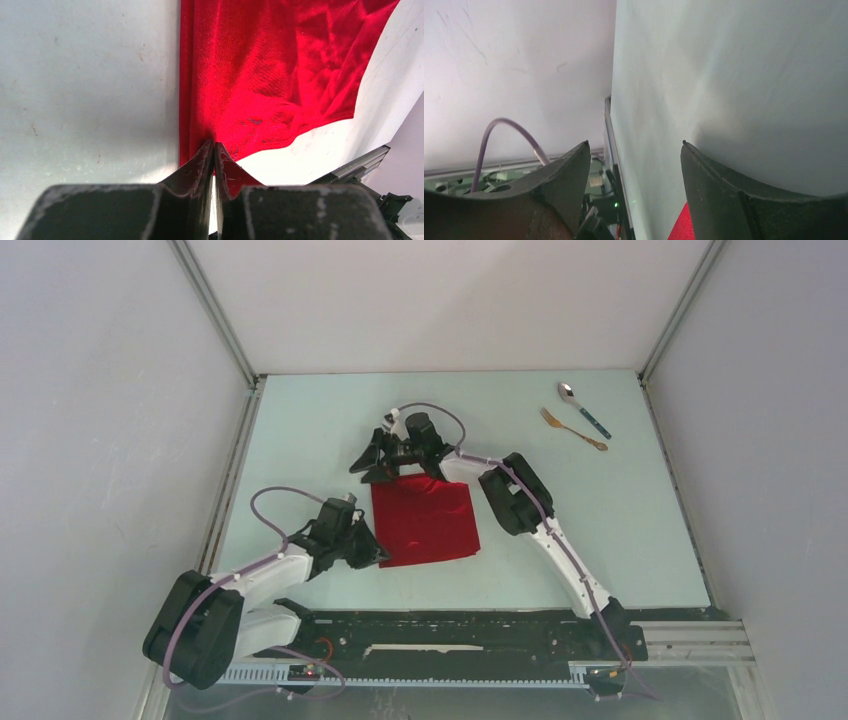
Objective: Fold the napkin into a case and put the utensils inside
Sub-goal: Smooth out the square-folded napkin at the center of the board.
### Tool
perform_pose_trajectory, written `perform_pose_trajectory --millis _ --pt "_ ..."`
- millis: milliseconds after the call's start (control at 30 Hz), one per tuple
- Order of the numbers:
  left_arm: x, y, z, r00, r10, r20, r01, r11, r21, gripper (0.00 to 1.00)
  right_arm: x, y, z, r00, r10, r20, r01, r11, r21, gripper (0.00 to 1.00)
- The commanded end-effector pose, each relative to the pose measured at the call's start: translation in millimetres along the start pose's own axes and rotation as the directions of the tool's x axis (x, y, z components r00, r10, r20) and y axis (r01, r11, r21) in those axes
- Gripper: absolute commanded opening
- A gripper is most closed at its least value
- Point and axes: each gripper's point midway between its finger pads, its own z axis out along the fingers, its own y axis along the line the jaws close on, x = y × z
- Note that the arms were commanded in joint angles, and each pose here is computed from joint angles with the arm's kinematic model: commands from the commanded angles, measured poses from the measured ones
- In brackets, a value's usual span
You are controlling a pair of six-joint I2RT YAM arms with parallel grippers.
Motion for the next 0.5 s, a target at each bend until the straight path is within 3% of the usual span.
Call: perform_pose_trajectory --millis 0,133,300,467 --pt "21.2 47.9 1.6 0.999 -0.017 -0.042 0.009 0.986 -0.168 0.12 -43.5 -19.9 -8.1 0.997 0.02 0.072 -0.026 0.997 0.079 0.75" --pt "17.9 39.6 -0.2 0.999 -0.01 -0.04 0.005 0.989 -0.144 0.12 -72.6 24.4 -34.5 0.995 -0.05 0.082 0.044 0.996 0.077 0.74" --pt "8.2 19.6 -11.6 1.0 0.014 -0.02 -0.016 0.996 -0.092 0.19 -72.4 92.0 -109.3 0.986 -0.142 0.083 0.134 0.986 0.098 0.77" --pt "-9.2 -21.3 -33.8 0.999 0.04 0.025 -0.04 0.999 0.025 0.36 -29.6 75.9 -163.3 0.991 -0.12 0.064 0.113 0.988 0.105 0.78"
